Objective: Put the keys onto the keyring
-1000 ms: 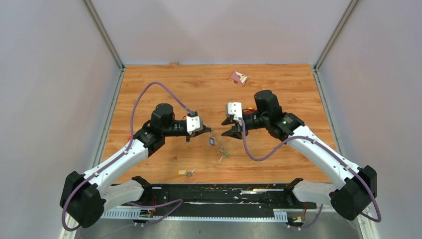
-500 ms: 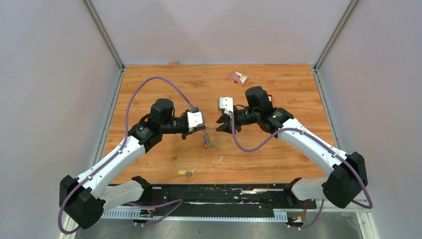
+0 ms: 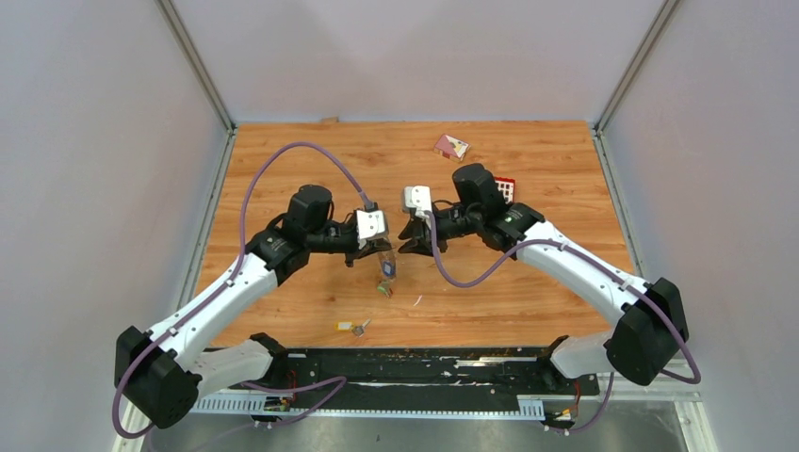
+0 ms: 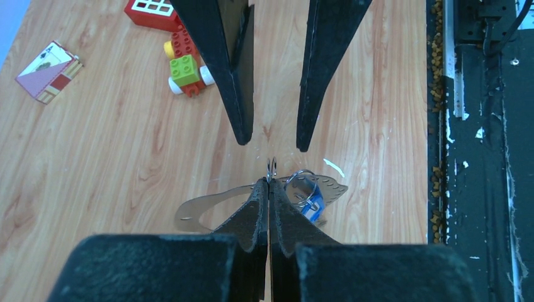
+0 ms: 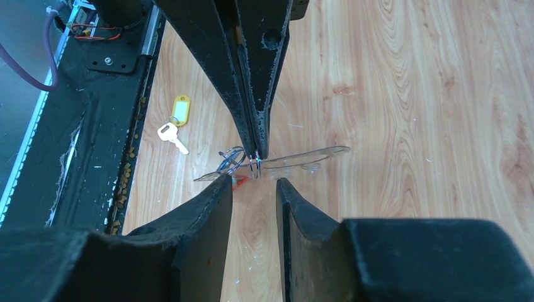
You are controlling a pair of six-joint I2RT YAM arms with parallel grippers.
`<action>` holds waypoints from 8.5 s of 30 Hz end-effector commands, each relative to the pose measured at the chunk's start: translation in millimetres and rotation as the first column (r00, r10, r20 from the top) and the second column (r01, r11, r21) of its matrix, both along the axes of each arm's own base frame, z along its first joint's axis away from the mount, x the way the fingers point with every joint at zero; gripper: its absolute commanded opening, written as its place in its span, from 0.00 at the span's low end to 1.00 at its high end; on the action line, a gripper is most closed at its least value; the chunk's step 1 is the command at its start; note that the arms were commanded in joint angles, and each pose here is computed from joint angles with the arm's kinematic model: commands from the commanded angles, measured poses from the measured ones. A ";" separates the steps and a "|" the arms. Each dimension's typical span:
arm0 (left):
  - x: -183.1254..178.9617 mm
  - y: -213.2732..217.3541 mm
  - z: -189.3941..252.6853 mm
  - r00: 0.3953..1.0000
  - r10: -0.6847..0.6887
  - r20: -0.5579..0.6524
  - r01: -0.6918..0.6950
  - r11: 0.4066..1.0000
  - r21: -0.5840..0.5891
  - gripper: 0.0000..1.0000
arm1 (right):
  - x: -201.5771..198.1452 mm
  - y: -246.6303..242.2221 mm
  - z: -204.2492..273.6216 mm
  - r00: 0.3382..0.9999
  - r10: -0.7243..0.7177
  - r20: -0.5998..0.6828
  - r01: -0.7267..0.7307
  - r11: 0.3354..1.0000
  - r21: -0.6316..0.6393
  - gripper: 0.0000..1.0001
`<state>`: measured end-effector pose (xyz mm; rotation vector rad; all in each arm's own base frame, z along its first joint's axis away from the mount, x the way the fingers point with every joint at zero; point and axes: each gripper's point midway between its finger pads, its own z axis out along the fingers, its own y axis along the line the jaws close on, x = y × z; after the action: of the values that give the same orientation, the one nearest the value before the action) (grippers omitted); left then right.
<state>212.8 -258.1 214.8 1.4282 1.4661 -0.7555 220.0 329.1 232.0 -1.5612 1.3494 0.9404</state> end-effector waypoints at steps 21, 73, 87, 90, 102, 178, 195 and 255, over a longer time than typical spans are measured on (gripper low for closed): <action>-4.0 -12.8 31.1 0.999 -0.045 0.001 0.045 0.995 -0.084 0.00 | 0.0 18.1 0.1 0.999 0.039 0.016 -0.039 0.999 0.018 0.15; 4.1 -12.4 22.1 0.993 -0.112 0.049 0.119 0.978 -0.174 0.13 | -4.1 2.2 32.6 0.997 0.038 -0.066 -0.027 0.986 0.167 0.00; 5.0 -14.5 13.3 0.993 -0.116 0.004 0.115 0.979 -0.170 0.23 | -4.0 2.2 32.8 0.997 0.038 -0.068 -0.026 0.985 0.168 0.00; 4.6 -14.5 13.6 0.993 -0.117 0.006 0.116 0.978 -0.170 0.22 | -3.6 2.1 33.3 0.997 0.037 -0.066 -0.026 0.985 0.169 0.00; 7.6 -14.1 16.2 0.996 -0.092 0.000 0.090 0.980 -0.179 0.00 | -1.5 2.0 30.0 0.998 0.027 -0.064 -0.016 0.987 0.162 0.02; 96.4 106.9 52.6 0.889 0.454 0.069 -0.448 0.890 -0.087 0.00 | -106.5 124.8 -209.8 0.877 0.469 -0.108 -0.458 0.744 -0.486 0.33; 93.0 105.3 50.3 0.898 0.435 0.066 -0.430 0.899 -0.081 0.00 | -94.0 117.9 -191.7 0.899 0.435 -0.045 -0.398 0.771 -0.498 0.02; 80.7 104.2 40.1 0.918 0.392 0.059 -0.390 0.920 -0.047 0.00 | -95.0 127.6 -196.6 0.888 0.381 -0.259 -0.459 0.779 -0.428 0.23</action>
<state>293.7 -154.0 233.2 1.0560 1.6941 -0.5037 129.3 444.1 29.2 -2.2924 1.4963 1.0104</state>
